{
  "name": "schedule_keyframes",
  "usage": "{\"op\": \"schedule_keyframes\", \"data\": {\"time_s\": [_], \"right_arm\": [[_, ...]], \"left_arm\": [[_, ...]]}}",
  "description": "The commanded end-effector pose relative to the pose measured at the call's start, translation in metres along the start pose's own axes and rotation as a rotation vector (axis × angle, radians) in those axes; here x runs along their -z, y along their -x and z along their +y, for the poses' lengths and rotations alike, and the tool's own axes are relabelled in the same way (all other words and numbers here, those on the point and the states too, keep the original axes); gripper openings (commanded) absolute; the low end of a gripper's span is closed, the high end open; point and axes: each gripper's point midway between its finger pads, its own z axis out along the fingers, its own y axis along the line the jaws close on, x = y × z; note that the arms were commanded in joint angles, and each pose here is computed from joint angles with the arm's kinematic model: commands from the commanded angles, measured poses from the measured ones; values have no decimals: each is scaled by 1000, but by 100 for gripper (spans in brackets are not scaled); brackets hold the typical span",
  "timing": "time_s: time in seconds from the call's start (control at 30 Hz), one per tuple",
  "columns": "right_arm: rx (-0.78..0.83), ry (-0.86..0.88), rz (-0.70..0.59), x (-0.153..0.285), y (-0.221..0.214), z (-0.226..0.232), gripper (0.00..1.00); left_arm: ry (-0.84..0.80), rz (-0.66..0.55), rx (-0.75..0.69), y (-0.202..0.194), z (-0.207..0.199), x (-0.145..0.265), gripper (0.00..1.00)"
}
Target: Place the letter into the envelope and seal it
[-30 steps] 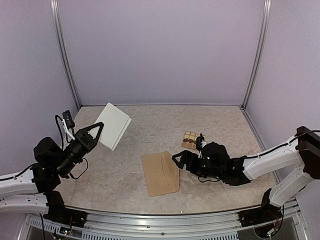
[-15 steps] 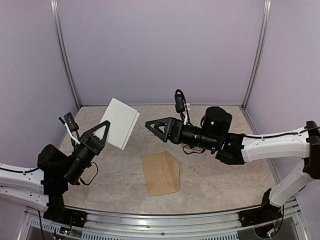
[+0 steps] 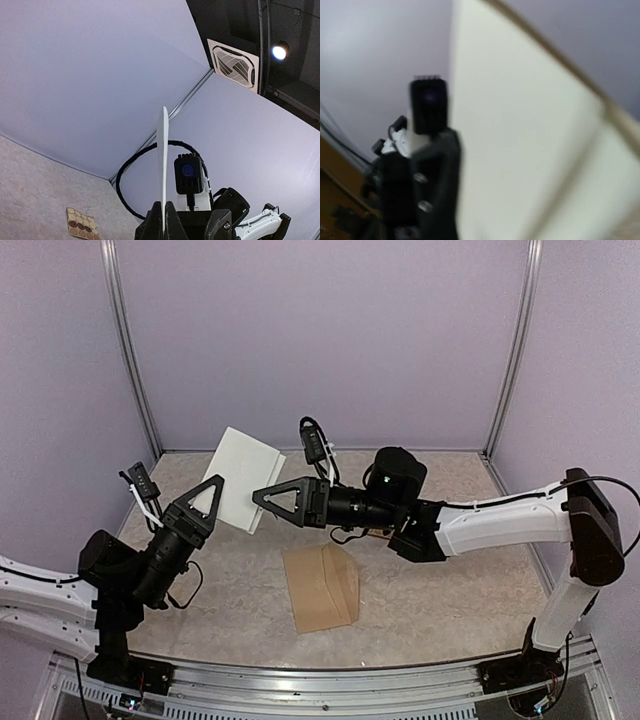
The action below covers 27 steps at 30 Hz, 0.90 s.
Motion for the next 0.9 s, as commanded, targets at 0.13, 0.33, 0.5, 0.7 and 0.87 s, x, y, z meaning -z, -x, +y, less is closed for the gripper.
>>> {"op": "schedule_keyframes", "data": {"time_s": [0.13, 0.33, 0.5, 0.7, 0.87], "right_arm": [[39, 124, -22, -14, 15, 30, 37], [20, 9, -70, -6, 22, 7, 0], [-2, -220, -51, 34, 19, -45, 0], [-132, -578, 193, 109, -33, -132, 0], [-194, -758, 375, 159, -71, -161, 0]], "left_arm": [[-43, -1, 15, -1, -11, -4, 0], [-17, 57, 13, -18, -4, -5, 16], [158, 247, -14, -55, 33, -8, 58], [287, 487, 42, -96, 86, 7, 65], [362, 653, 79, -132, 113, 22, 72]]}}
